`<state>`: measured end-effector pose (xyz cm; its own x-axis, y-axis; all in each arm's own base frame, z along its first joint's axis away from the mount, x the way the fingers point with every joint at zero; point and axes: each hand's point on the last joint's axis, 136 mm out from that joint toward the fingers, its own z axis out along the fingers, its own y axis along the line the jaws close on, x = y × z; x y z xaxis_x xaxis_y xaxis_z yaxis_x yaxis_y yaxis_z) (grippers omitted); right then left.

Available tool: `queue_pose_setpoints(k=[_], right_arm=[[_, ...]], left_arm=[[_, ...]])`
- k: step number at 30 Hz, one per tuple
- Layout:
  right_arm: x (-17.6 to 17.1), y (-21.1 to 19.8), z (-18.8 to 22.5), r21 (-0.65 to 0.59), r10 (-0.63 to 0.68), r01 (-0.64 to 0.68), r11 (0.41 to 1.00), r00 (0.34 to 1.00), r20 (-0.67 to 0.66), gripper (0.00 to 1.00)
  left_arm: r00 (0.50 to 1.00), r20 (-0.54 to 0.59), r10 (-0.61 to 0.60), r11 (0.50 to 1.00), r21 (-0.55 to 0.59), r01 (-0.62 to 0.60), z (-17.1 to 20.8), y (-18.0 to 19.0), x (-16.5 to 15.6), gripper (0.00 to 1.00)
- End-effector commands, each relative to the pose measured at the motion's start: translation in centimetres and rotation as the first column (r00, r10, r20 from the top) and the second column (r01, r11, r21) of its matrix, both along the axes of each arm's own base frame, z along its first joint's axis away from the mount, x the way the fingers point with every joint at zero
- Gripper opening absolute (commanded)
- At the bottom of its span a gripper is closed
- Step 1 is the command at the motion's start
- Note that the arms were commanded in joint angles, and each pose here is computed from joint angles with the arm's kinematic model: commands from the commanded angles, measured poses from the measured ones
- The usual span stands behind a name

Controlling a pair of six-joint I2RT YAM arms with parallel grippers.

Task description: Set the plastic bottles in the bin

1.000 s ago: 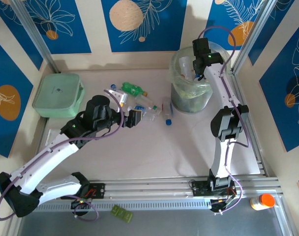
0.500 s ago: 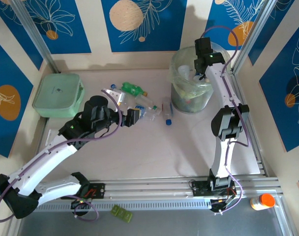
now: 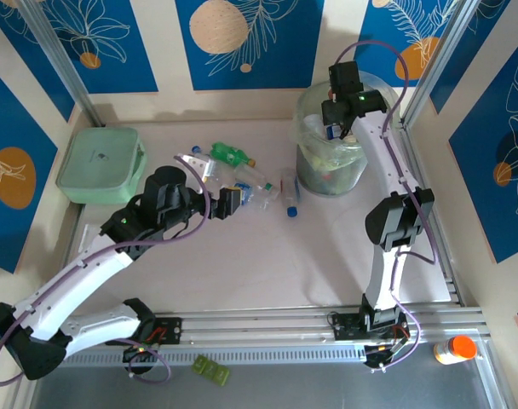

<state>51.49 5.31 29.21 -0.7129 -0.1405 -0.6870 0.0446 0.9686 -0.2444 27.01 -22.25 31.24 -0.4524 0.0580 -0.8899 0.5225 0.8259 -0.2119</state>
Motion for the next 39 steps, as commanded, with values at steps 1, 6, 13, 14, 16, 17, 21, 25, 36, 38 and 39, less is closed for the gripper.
queue_pose_setpoints(k=[1, 6, 13, 14, 16, 17, 21, 25, 36, 38, 39], right_arm=[[-0.8, -0.5, 1.7, 0.027, -0.011, 0.01, 1.0, 1.0, 0.024, 0.64], [-0.6, -1.8, 1.4, -0.001, -0.042, 0.042, 0.999, 0.999, 0.018, 0.63], [-0.3, -4.3, 1.3, -0.033, -0.144, 0.145, 0.989, 0.989, 0.031, 0.76], [-0.2, -4.6, 1.6, -0.04, -0.148, 0.15, 0.988, 0.988, 0.043, 0.8], [-0.1, -4.8, 2.1, -0.048, -0.151, 0.154, 0.987, 0.987, 0.062, 0.86], [0.0, -4.9, 2.3, -0.049, -0.154, 0.157, 0.986, 0.986, 0.07, 0.9], [0.2, -4.8, 2.7, -0.041, -0.145, 0.149, 0.988, 0.987, 0.075, 0.9], [-0.1, -4.0, 2.7, -0.006, -0.125, 0.125, 0.992, 0.99, 0.073, 0.74], [-5.5, 4.3, 7.6, 0.111, 0.099, -0.12, 0.987, 0.979, 0.178, 0.6], [-7.7, 5.9, 8.4, 0.128, 0.148, -0.175, 0.976, 0.968, 0.201, 0.61], [-8.7, 6.8, 8.5, 0.138, 0.178, -0.209, 0.968, 0.962, 0.207, 0.61]], left_arm=[[1.0, 0.028, 0.008, 1.0, 0.004, -0.008, 0.5, 0.5, -0.1, 0.99], [0.999, 0.031, 0.012, 1.0, 0.005, -0.012, 0.6, 0.5, 0.0, 0.99], [0.999, 0.033, 0.011, 1.0, 0.01, -0.012, 0.5, 0.5, 0.0, 0.99], [0.999, 0.032, 0.011, 1.0, 0.011, -0.011, 0.4, 0.5, 0.0, 0.99], [0.999, 0.032, 0.01, 1.0, 0.014, -0.011, 0.4, 0.5, 0.0, 0.99], [0.999, 0.032, 0.011, 1.0, 0.014, -0.012, 0.4, 0.5, 0.0, 0.99], [0.999, 0.032, 0.016, 1.0, 0.017, -0.016, 0.4, 0.6, 0.1, 0.99], [0.999, 0.031, 0.019, 1.0, 0.02, -0.02, 0.3, 0.6, 0.2, 0.99], [0.999, 0.0, 0.046, 0.999, 0.016, -0.046, -0.3, 0.6, 0.8, 0.99], [0.996, -0.029, 0.081, 0.997, 0.015, -0.08, -0.5, 0.9, 1.1, 0.99], [0.995, -0.043, 0.092, 0.996, 0.015, -0.091, -0.5, 1.0, 1.1, 0.99]])
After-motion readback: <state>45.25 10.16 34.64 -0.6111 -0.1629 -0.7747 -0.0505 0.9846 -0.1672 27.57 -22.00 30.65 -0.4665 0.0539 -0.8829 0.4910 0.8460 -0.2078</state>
